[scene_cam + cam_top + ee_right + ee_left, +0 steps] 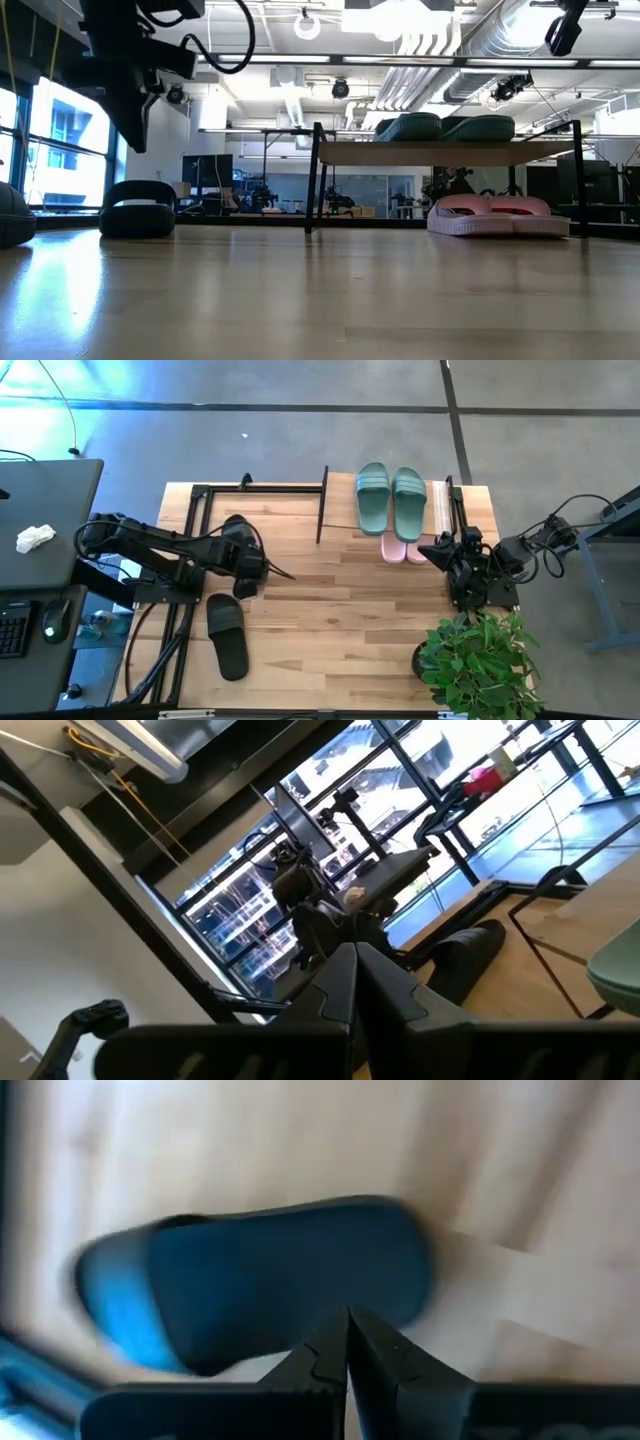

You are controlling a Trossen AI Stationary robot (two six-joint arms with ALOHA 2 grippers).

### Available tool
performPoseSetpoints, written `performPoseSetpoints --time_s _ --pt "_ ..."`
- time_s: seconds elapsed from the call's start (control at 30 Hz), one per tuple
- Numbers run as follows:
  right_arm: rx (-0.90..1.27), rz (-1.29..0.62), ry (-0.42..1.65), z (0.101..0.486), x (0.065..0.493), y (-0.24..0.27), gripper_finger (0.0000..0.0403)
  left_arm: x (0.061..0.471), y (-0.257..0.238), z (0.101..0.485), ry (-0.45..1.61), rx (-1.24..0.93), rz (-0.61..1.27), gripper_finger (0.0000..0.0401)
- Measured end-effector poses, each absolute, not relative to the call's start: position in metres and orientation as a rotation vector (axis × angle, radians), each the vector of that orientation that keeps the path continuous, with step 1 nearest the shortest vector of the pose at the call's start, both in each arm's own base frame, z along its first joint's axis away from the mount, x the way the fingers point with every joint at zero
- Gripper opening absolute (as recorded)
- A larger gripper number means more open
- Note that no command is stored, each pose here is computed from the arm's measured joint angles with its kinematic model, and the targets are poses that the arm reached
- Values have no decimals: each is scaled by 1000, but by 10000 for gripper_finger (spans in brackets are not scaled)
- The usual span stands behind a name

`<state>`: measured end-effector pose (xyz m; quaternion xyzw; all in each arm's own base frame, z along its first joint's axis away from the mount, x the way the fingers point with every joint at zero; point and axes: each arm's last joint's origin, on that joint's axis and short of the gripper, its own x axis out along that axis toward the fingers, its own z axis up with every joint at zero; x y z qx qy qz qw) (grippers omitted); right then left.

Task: Pick and place slides into the shelf
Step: Put the bottom black slides under the shelf

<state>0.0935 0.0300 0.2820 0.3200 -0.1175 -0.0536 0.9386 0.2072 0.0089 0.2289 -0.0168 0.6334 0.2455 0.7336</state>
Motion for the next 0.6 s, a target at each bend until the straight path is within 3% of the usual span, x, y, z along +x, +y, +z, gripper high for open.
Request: performPoseSetpoints --time_s 0.33,0.6 --pt "652 -95 -236 282 94 30 0 218 -43 243 1368 -180 -214 1" --pt "648 -72 -227 282 94 31 0 210 -71 245 1443 -390 -403 0"
